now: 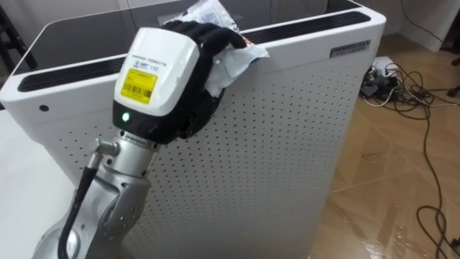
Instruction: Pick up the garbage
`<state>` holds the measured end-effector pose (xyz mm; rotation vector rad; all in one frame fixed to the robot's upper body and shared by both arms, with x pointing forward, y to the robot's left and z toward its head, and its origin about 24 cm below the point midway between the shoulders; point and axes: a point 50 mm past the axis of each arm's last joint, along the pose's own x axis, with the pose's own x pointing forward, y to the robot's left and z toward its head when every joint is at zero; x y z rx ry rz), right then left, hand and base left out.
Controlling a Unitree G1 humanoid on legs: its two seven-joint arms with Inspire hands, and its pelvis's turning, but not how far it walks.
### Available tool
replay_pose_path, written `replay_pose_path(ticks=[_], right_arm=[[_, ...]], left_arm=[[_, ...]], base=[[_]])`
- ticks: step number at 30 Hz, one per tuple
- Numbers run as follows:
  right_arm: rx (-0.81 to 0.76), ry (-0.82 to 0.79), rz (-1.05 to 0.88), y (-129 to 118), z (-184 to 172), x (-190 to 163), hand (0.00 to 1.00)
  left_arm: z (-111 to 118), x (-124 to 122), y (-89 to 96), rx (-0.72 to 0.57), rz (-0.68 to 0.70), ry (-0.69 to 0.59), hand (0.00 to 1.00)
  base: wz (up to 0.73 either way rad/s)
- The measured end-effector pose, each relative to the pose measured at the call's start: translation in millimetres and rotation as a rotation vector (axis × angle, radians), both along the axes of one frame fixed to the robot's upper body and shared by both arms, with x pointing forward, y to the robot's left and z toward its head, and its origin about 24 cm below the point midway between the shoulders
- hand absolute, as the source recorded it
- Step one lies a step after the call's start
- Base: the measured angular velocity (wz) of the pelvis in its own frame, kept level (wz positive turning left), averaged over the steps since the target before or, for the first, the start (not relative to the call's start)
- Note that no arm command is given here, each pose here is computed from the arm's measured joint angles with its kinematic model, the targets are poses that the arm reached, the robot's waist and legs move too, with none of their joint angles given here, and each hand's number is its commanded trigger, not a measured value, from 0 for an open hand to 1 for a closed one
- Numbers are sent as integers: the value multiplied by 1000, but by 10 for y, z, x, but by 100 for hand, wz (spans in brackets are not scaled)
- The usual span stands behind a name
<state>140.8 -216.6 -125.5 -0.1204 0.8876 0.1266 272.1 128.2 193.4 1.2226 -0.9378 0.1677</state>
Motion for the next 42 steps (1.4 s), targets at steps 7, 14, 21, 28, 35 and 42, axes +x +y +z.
replay_pose_path(ticks=[7,14,21,28,35,42], right_arm=[[-2,18,-4,-2,-10,-11,100],[-3,20,-8,-1,-13,-15,100],[-6,25,-11,-1,-21,-27,100],[3,2,13,58,5,68,100],[22,-24,31,163,28,169,100],[27,-38,49,225,43,231,100]], left_arm=[[43,-21,7,-10,4,-22,100],[34,10,39,-31,29,-27,100],[89,-28,14,-284,-112,50,100],[265,-240,-197,-675,-592,259,100],[194,-304,-428,-851,-1004,575,100],[81,-345,-459,-962,-1217,755,100]], base=[[0],[-1],[4],[2],[5],[0]])
